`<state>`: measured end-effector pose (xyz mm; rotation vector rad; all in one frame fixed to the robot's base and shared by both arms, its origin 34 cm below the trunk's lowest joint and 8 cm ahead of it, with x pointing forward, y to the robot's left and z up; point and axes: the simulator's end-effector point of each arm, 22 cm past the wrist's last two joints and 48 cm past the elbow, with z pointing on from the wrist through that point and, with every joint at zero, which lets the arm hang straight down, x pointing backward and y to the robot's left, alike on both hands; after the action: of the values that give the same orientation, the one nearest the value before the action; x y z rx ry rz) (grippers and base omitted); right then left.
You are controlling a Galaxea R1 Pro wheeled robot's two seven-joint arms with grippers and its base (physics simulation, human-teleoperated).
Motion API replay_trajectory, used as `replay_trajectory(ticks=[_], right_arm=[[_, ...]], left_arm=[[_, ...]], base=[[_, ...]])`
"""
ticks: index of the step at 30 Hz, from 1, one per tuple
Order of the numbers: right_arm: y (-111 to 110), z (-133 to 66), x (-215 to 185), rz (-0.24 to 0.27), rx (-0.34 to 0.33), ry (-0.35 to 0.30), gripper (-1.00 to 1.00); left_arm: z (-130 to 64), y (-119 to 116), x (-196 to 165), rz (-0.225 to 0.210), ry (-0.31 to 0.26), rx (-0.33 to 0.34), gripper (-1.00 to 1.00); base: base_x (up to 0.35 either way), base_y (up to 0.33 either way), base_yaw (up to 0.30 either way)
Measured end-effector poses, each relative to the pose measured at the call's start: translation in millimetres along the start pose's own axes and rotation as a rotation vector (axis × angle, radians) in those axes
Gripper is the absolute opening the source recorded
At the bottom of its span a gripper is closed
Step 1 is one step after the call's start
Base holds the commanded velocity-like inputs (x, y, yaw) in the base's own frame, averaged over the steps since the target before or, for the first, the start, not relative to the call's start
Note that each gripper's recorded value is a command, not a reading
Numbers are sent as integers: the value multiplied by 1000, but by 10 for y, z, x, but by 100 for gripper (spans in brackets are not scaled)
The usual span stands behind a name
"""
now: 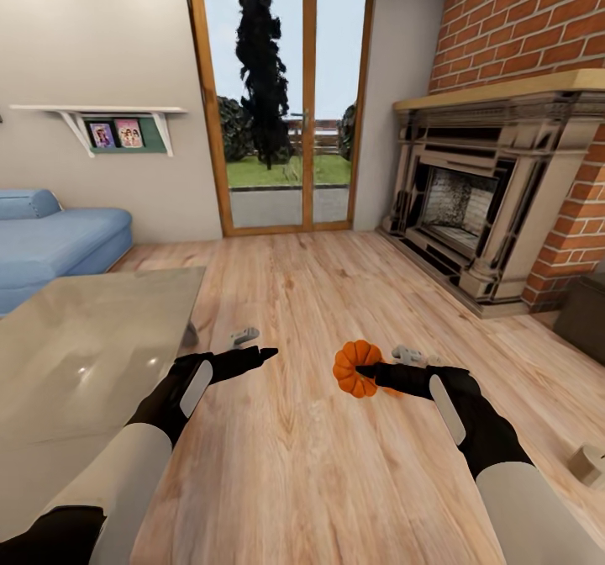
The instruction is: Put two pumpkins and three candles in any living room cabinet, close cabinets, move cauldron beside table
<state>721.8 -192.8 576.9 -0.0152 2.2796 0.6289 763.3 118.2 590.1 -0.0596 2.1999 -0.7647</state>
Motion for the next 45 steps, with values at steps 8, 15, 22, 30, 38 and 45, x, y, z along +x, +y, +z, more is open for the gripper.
replay_trajectory(ticks=[8,15,22,30,38,45], right_arm=[[0,3,1,1,0,0,-100],[-4,2,0,1,0,0,-100],[-3,1,-1,1,0,0,-100],[-4,0,-1,2,0,-1,-100],[-5,1,-1,1,0,0,-100],[-5,1,-1,1,0,0,-100]], left_arm=[[12,23,40,-4,9,-4,100],[16,30,57,-6,12,-6,100],[17,31,61,-7,13,-6,100],[16,26,57,-6,12,-4,100],[17,27,58,-6,12,-4,100],[17,27,57,-6,12,-4,100]], base=[[99,0,0],[4,0,0],[47,0,0],[33,39,0],[16,27,0],[1,2,0]])
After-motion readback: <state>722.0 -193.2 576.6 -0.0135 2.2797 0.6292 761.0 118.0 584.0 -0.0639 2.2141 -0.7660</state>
